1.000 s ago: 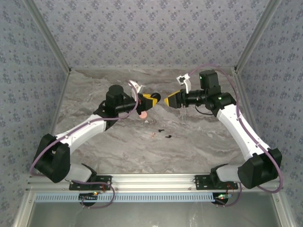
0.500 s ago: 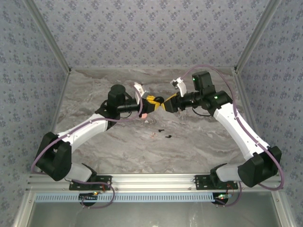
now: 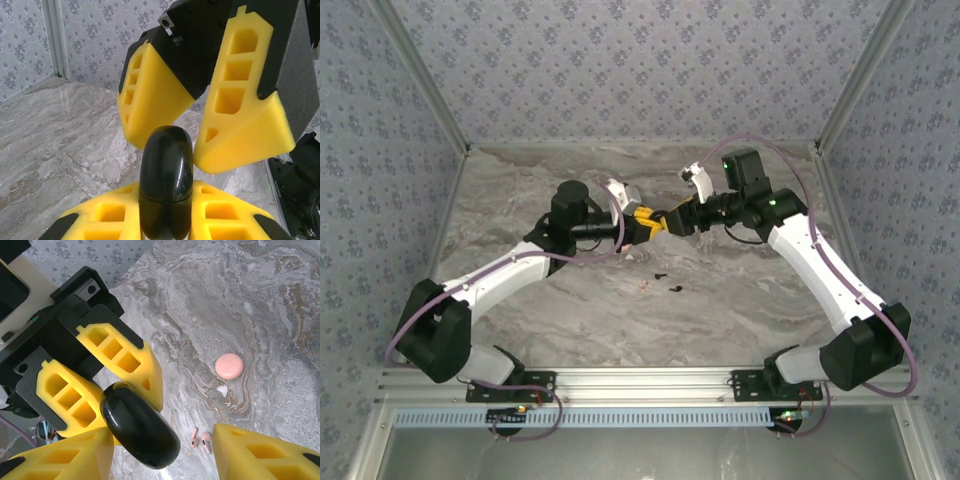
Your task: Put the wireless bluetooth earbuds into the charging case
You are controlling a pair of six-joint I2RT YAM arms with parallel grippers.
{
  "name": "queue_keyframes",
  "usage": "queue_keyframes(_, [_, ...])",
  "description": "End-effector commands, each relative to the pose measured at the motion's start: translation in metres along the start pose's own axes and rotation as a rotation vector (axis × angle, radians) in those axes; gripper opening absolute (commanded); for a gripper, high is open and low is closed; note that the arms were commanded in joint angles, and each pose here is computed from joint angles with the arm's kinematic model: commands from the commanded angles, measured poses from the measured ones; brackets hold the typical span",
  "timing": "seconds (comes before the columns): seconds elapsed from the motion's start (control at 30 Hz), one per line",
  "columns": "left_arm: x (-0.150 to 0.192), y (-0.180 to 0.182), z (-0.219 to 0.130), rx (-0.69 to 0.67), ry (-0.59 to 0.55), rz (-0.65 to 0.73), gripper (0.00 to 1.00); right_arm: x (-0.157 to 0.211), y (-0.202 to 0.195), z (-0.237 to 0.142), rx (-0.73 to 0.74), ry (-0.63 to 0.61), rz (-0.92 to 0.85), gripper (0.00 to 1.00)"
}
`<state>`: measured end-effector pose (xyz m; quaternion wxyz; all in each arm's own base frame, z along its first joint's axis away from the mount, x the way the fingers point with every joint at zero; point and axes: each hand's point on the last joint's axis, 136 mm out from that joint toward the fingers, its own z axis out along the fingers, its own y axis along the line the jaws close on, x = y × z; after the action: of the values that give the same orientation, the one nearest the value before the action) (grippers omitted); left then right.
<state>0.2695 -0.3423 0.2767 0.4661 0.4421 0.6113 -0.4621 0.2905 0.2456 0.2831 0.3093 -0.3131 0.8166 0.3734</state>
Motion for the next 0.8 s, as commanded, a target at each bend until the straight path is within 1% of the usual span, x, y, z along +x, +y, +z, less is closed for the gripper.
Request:
queue_keyframes(0.0, [-0.011, -0.019, -0.001, 0.065, -0.025, 0.068, 0.19, -0.011, -0.013, -0.004, 0.078, -0.022, 0.006, 0.55])
queue_keyframes(0.3, [-0.008, -0.023, -0.002, 0.074, -0.017, 0.071, 0.19, -0.018, -0.022, -0.01, 0.121, -0.056, 0.035, 0.55])
queue_keyframes(0.57, [-0.008, -0.024, -0.001, 0.073, -0.022, 0.065, 0.19, -0.016, -0.028, -0.01, 0.146, -0.053, 0.05, 0.56])
queue_keyframes(0.63, [-0.007, -0.018, -0.001, 0.044, -0.022, 0.053, 0.19, -0.017, -0.027, -0.011, 0.148, -0.055, 0.05, 0.56])
queue_keyframes(0.77, [-0.001, 0.005, -0.004, -0.052, -0.014, -0.004, 0.19, -0.017, -0.032, -0.018, 0.196, -0.07, 0.054, 0.57])
